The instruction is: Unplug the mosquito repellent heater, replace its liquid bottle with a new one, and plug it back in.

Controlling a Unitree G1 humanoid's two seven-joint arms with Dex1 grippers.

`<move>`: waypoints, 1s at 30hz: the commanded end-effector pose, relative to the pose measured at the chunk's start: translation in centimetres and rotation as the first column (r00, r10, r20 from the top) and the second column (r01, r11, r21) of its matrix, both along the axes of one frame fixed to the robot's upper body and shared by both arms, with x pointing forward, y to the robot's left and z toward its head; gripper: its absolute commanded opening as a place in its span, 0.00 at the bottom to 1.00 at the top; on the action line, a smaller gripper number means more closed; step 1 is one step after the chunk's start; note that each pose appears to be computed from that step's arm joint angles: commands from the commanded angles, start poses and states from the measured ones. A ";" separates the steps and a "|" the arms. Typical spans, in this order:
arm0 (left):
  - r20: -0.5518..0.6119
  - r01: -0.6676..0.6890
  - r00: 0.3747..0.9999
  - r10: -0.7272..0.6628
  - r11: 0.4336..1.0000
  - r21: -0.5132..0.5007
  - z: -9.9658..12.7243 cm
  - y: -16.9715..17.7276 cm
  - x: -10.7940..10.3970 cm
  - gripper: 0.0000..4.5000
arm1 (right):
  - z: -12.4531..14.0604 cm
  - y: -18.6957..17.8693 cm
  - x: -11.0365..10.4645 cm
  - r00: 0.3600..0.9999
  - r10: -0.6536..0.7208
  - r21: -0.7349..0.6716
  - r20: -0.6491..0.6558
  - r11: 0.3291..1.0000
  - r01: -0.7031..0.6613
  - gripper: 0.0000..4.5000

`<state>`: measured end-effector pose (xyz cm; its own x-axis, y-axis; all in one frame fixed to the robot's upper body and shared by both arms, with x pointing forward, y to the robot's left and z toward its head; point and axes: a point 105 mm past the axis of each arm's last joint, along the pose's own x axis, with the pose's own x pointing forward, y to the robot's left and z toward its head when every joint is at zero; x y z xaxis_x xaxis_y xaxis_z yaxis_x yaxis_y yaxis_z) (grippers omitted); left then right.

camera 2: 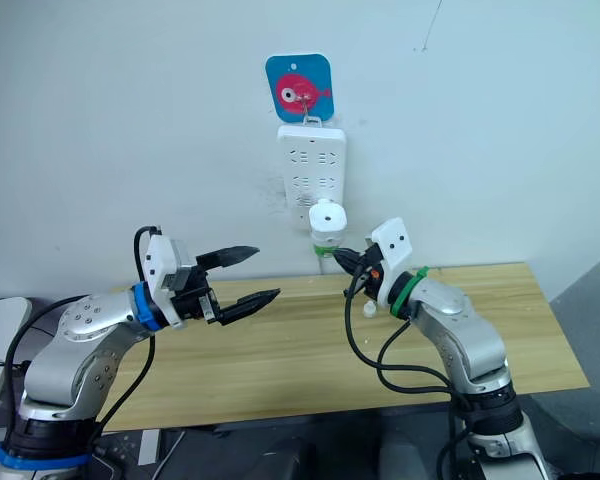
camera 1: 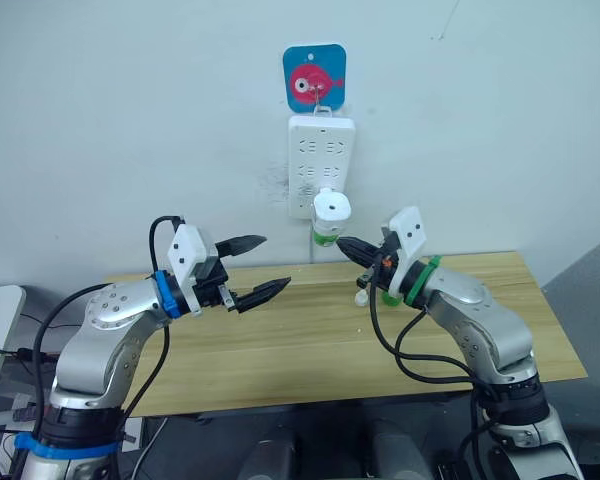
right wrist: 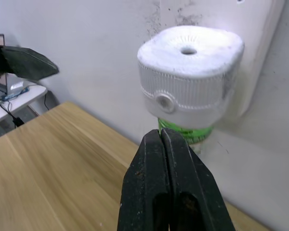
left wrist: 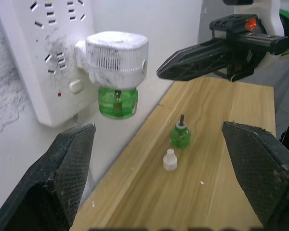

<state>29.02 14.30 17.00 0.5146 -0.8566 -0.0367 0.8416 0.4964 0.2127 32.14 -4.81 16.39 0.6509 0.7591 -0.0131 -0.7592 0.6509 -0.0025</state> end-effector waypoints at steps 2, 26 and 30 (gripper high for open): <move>0.052 0.037 0.998 -0.037 0.999 -0.012 1.2 -1.1 0.0 1.00 | 1.7 0.6 -0.2 0.998 0.013 0.032 0.059 0.999 -0.015 0.01; 0.075 0.042 0.996 -0.040 0.999 -0.032 2.0 -1.5 0.2 1.00 | 2.5 0.1 0.3 0.995 -0.042 0.052 0.089 0.998 0.037 0.01; 0.077 0.041 0.996 -0.039 0.999 -0.032 2.1 -1.5 0.2 1.00 | 2.6 0.1 0.4 0.994 -0.052 0.055 0.091 0.997 0.047 0.01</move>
